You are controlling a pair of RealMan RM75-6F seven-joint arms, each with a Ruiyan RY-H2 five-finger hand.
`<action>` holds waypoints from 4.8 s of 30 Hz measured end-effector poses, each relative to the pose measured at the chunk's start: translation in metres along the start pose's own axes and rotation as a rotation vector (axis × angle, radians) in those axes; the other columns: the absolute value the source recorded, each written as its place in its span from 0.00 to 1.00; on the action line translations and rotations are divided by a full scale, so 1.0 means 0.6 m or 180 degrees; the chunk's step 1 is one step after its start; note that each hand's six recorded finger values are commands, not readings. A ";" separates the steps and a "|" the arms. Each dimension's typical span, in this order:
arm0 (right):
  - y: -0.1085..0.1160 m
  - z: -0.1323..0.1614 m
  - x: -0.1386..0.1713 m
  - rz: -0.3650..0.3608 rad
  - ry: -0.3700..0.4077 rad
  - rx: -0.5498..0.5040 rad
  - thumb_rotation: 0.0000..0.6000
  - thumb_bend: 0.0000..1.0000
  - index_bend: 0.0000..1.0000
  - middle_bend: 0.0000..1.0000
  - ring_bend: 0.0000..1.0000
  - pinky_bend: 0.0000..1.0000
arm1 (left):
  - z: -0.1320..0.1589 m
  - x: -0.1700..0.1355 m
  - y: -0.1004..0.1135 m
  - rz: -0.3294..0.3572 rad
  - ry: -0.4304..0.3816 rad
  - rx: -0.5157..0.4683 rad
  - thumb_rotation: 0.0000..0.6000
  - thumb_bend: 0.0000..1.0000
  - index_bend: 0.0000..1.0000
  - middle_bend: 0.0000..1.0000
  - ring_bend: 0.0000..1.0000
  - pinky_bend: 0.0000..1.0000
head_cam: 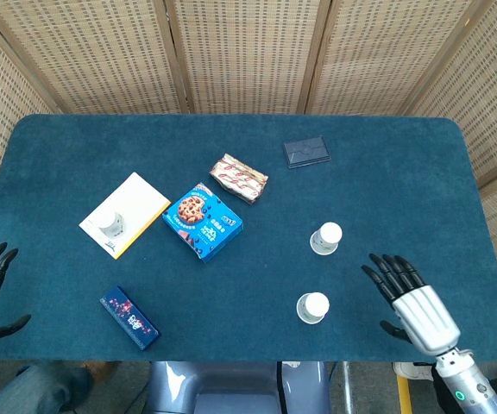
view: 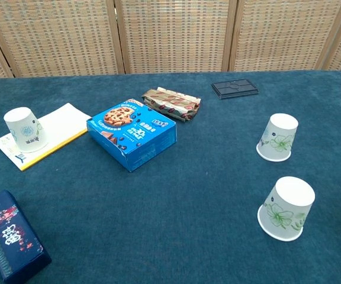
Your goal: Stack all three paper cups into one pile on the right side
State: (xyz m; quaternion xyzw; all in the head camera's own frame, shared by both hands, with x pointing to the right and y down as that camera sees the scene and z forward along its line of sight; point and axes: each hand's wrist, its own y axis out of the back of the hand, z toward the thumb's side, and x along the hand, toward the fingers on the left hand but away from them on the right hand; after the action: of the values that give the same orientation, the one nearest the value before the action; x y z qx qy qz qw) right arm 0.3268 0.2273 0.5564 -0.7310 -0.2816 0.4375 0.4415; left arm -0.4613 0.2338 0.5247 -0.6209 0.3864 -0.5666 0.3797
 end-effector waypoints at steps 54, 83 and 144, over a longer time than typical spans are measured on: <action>0.065 -0.006 -0.301 0.0215 -0.0328 -0.0542 1.00 0.54 0.46 0.50 0.49 0.50 | 0.001 0.051 -0.036 -0.0240 0.0177 0.0144 1.00 0.00 0.00 0.00 0.00 0.00; 0.021 -0.051 -0.324 0.0558 -0.0649 -0.0405 1.00 0.08 0.20 0.22 0.24 0.15 | 0.005 0.053 -0.045 -0.0282 0.0167 0.0180 1.00 0.00 0.00 0.00 0.00 0.00; -0.024 -0.042 -0.246 0.0543 -0.0364 0.0239 1.00 0.29 0.13 0.00 0.10 0.04 | 0.005 0.049 -0.044 -0.0272 0.0135 0.0175 1.00 0.00 0.00 0.00 0.00 0.00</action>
State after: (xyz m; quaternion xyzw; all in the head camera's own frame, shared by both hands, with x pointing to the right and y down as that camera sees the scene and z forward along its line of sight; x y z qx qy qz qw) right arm 0.2810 0.1059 0.6329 -0.7091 -0.2266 0.5247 0.4129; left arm -0.4549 0.2180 0.5607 -0.6140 0.3518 -0.6057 0.3638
